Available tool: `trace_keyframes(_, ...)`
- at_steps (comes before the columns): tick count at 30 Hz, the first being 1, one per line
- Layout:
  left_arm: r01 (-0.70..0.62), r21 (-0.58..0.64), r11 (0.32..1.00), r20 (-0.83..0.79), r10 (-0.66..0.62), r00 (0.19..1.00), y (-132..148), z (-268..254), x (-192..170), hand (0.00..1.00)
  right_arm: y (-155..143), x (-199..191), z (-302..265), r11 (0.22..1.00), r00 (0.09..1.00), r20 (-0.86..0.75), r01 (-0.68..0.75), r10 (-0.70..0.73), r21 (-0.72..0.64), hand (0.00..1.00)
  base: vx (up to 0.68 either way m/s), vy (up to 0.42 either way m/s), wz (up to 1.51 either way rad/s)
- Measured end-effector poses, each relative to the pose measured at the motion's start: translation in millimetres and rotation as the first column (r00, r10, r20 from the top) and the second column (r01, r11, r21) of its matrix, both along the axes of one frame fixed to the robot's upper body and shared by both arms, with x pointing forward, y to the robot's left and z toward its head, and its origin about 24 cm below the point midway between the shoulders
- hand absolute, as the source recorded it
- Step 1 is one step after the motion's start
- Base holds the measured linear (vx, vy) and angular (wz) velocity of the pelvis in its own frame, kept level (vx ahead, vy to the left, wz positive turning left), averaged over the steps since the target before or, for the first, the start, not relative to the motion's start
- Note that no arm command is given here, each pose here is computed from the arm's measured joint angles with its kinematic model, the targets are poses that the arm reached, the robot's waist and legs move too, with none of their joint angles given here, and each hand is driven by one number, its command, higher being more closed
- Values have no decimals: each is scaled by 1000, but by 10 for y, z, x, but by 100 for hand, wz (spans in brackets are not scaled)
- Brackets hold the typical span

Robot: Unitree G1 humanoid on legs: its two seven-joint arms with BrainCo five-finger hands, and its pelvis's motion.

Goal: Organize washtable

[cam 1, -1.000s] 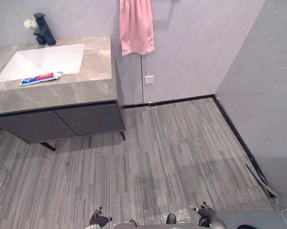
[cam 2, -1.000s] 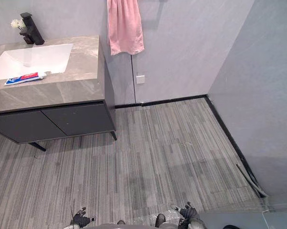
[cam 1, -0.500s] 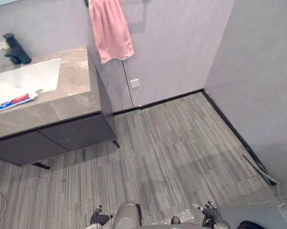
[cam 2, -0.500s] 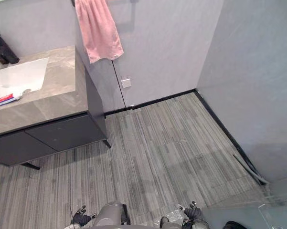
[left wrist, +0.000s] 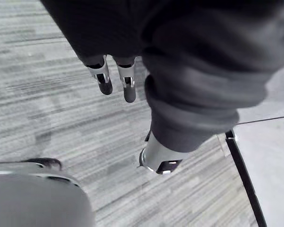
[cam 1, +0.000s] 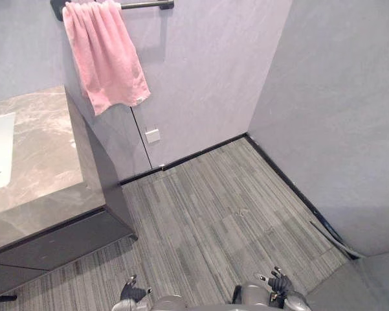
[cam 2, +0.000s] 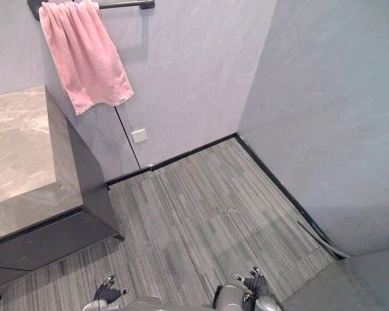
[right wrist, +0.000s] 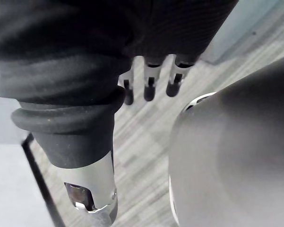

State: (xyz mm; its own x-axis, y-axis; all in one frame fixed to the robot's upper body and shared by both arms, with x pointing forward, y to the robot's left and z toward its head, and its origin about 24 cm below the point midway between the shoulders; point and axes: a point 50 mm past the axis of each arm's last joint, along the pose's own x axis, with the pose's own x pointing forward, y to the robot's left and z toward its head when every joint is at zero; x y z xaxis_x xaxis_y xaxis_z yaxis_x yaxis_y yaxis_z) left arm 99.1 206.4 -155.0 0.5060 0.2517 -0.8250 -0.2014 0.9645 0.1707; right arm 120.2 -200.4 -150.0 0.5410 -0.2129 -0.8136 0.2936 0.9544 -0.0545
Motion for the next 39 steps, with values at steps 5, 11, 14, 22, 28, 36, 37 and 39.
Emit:
trace_keyframes(5,-11,-17,1000,2,11,1000,-56,-9,21,0,-8,72,17,1000,1000,13,-2,2,-1,0,496,-174,71)
trace_keyframes(11,-48,-97,994,73,55,996,-303,29,200,0,-66,-41,-10,999,999,-14,40,-40,-4,0,402,-184,61)
trace_keyframes(14,-9,-84,996,90,16,996,-301,53,257,0,-60,-25,-12,998,998,-13,62,-62,12,0,202,-33,46)
trace_keyframes(22,3,-54,999,90,2,996,-163,68,280,0,25,-143,-77,998,996,-69,52,-50,31,0,245,153,26)
trace_keyframes(28,23,-40,999,55,-20,998,-86,44,220,0,89,-48,-59,1000,999,-52,-12,13,25,0,305,149,27)
trace_keyframes(36,14,-46,999,34,-13,999,-91,18,152,0,88,58,-26,999,999,-25,-31,31,19,0,287,-83,36)
trace_keyframes(37,11,-46,999,29,-10,1000,-86,14,159,0,68,38,-30,1000,999,-30,-24,25,17,0,339,-253,44)
trace_keyframes(39,10,-71,997,21,-9,1000,-179,-8,130,0,10,21,-25,1000,1000,-26,-4,4,7,0,275,-235,45)
